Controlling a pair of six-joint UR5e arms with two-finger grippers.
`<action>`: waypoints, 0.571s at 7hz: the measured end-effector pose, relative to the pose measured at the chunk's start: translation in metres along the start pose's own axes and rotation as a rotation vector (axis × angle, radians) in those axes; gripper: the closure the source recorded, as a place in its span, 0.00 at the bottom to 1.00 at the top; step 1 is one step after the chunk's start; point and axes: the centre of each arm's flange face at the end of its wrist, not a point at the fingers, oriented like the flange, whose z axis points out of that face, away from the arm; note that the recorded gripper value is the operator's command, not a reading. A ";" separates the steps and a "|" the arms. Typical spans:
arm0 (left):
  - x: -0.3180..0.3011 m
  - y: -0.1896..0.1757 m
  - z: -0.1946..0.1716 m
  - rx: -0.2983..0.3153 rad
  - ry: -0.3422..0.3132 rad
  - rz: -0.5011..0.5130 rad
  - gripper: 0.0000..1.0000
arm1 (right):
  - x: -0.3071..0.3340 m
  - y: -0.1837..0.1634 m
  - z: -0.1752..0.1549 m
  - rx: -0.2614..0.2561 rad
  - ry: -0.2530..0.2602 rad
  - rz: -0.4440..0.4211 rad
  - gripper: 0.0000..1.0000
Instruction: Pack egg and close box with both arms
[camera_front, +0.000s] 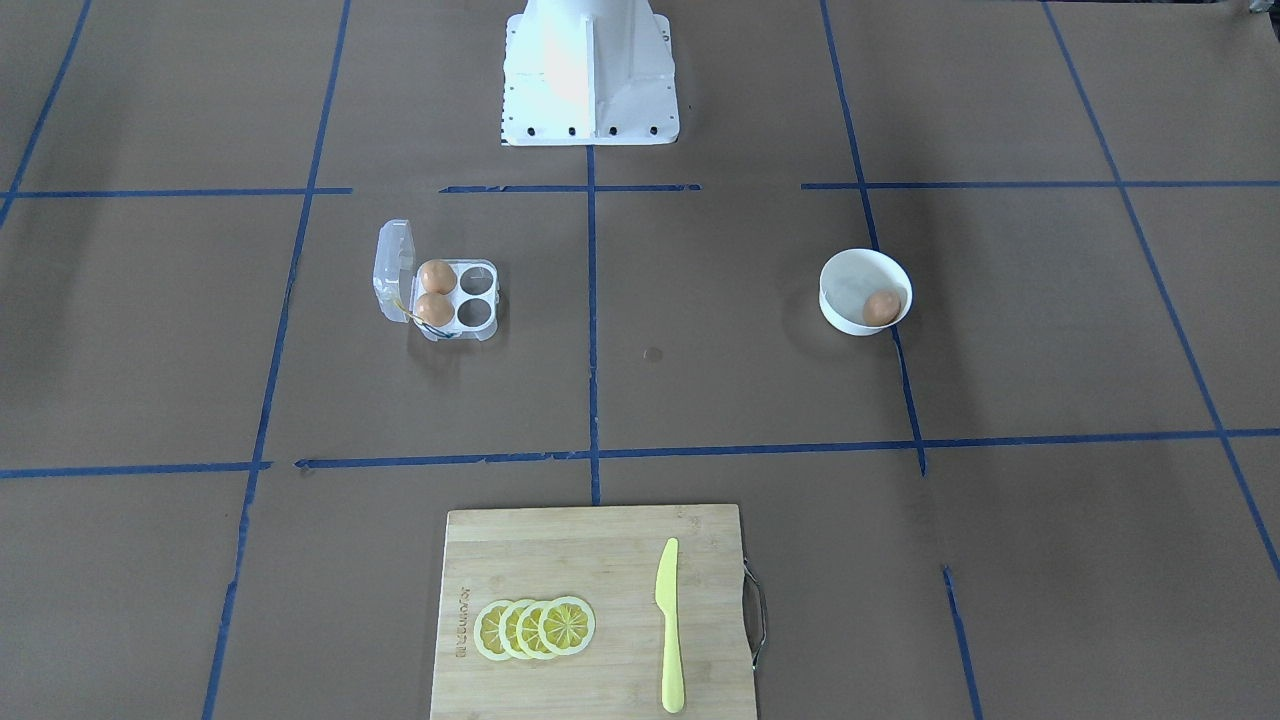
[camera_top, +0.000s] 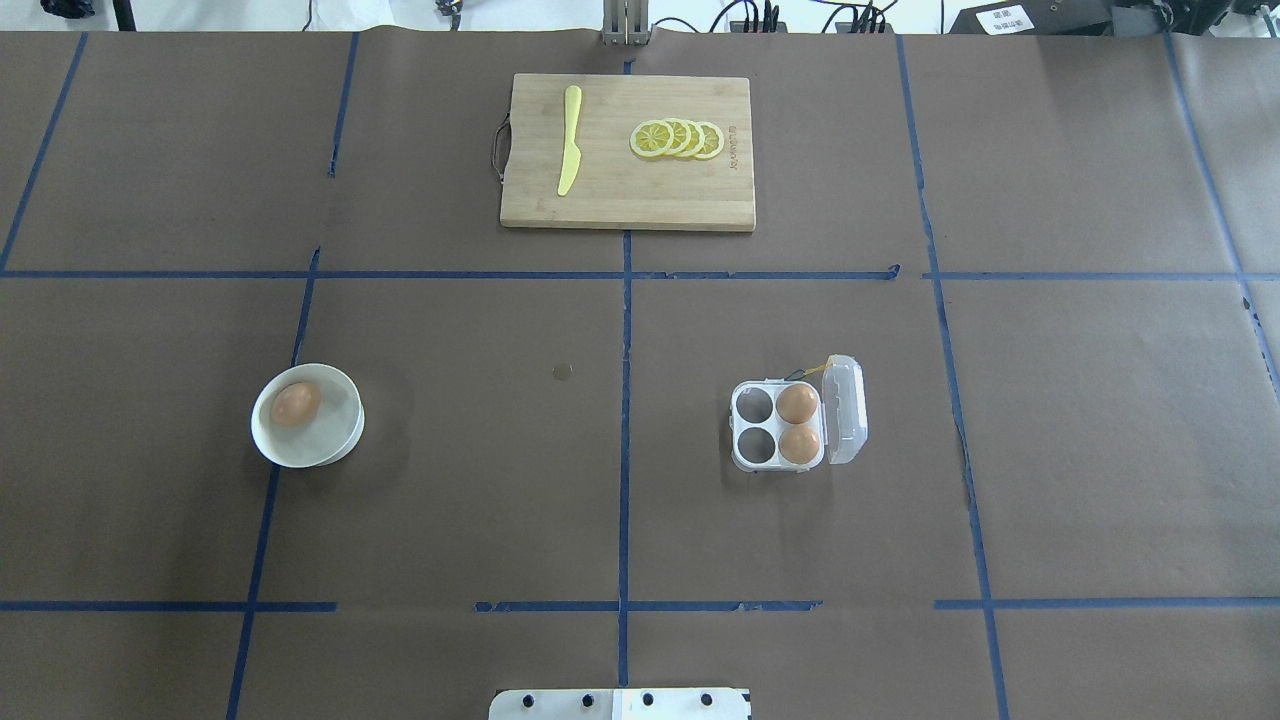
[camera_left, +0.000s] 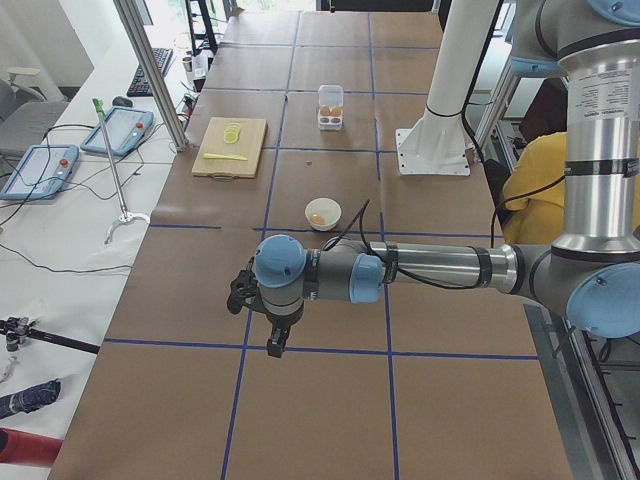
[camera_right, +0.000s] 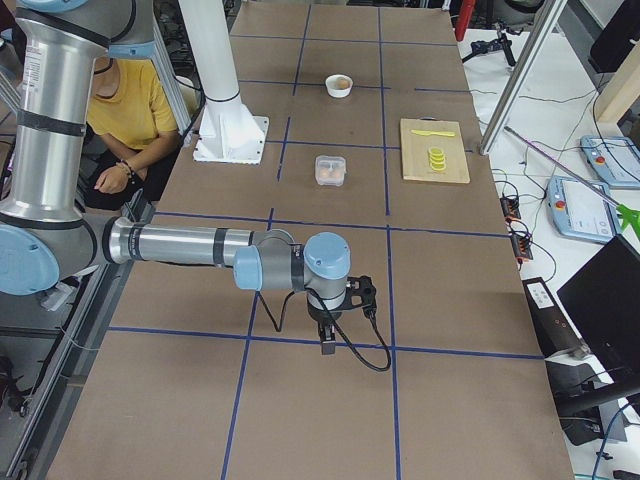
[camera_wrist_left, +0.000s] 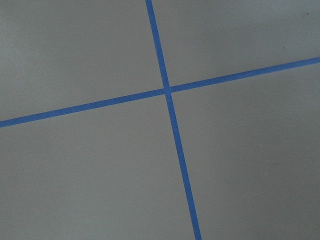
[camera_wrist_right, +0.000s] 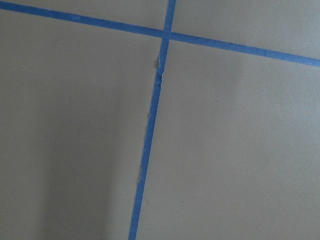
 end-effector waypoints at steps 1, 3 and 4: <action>0.000 0.000 0.000 0.000 -0.001 0.002 0.00 | 0.000 0.000 0.000 0.000 0.000 0.000 0.00; -0.001 0.002 0.001 0.000 -0.001 0.006 0.00 | -0.001 0.000 -0.001 0.003 -0.001 -0.002 0.00; -0.001 0.001 0.000 0.003 -0.002 0.010 0.00 | -0.002 -0.001 -0.002 0.005 -0.006 -0.003 0.00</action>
